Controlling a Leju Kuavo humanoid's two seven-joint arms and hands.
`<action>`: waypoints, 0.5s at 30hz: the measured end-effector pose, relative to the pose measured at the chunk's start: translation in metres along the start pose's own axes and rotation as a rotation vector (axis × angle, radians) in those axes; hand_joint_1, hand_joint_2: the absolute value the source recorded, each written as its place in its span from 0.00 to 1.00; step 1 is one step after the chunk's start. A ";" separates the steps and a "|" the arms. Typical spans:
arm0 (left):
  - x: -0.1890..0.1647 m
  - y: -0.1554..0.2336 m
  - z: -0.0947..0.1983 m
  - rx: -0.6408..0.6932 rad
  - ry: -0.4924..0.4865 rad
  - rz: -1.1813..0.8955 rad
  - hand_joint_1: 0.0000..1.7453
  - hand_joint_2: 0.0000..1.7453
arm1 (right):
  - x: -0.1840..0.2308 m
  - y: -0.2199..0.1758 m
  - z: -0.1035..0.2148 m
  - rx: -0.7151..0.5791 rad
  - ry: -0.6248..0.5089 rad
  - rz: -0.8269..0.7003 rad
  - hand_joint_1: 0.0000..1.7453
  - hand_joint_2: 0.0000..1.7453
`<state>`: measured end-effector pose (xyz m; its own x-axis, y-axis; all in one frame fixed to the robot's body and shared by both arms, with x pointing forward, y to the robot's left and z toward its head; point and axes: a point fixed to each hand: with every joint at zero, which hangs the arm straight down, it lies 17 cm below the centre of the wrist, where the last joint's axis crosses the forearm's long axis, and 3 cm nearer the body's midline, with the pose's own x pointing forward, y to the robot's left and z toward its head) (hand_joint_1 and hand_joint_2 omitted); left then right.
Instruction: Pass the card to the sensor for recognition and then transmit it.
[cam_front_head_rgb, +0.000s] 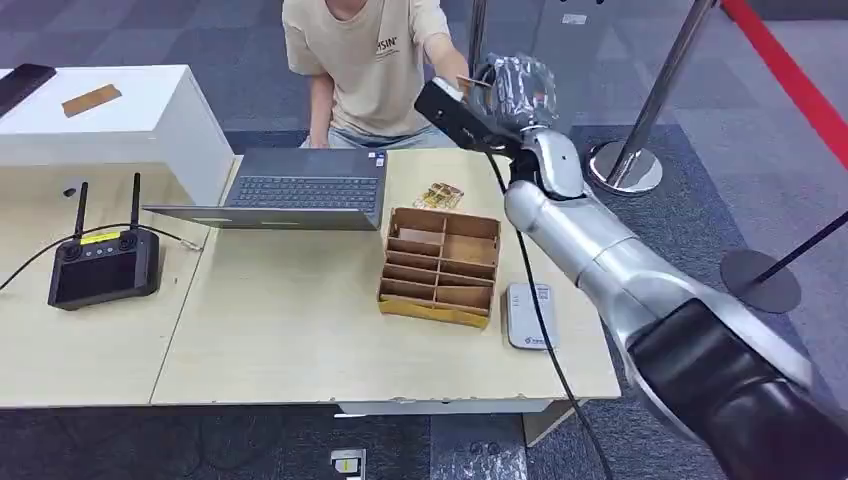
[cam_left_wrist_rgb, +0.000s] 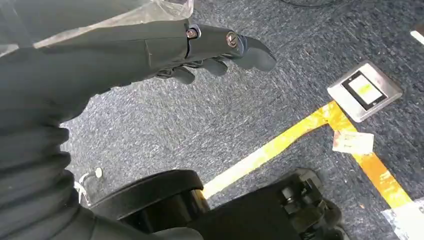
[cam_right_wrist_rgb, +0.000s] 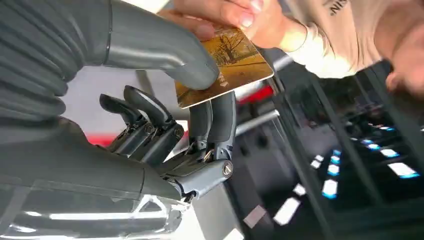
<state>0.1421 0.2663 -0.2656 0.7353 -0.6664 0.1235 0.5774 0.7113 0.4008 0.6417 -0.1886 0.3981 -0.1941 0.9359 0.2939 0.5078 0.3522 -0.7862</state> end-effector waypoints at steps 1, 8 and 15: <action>0.000 0.000 0.000 -0.001 0.000 -0.001 0.00 1.00 | 0.005 0.003 0.002 0.007 -0.030 0.038 1.00 1.00; 0.000 -0.002 0.000 -0.009 -0.002 -0.005 0.00 1.00 | 0.018 0.026 0.015 0.065 -0.137 0.180 0.00 0.00; -0.002 -0.003 0.001 -0.012 0.003 0.000 0.00 1.00 | 0.012 0.041 0.034 0.087 -0.134 -0.002 0.00 0.00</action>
<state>0.1387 0.2649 -0.2666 0.7362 -0.6660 0.1205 0.5818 0.7137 0.3901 0.6322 -0.1628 0.3509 -0.3081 0.9243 0.2251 0.4339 0.3471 -0.8314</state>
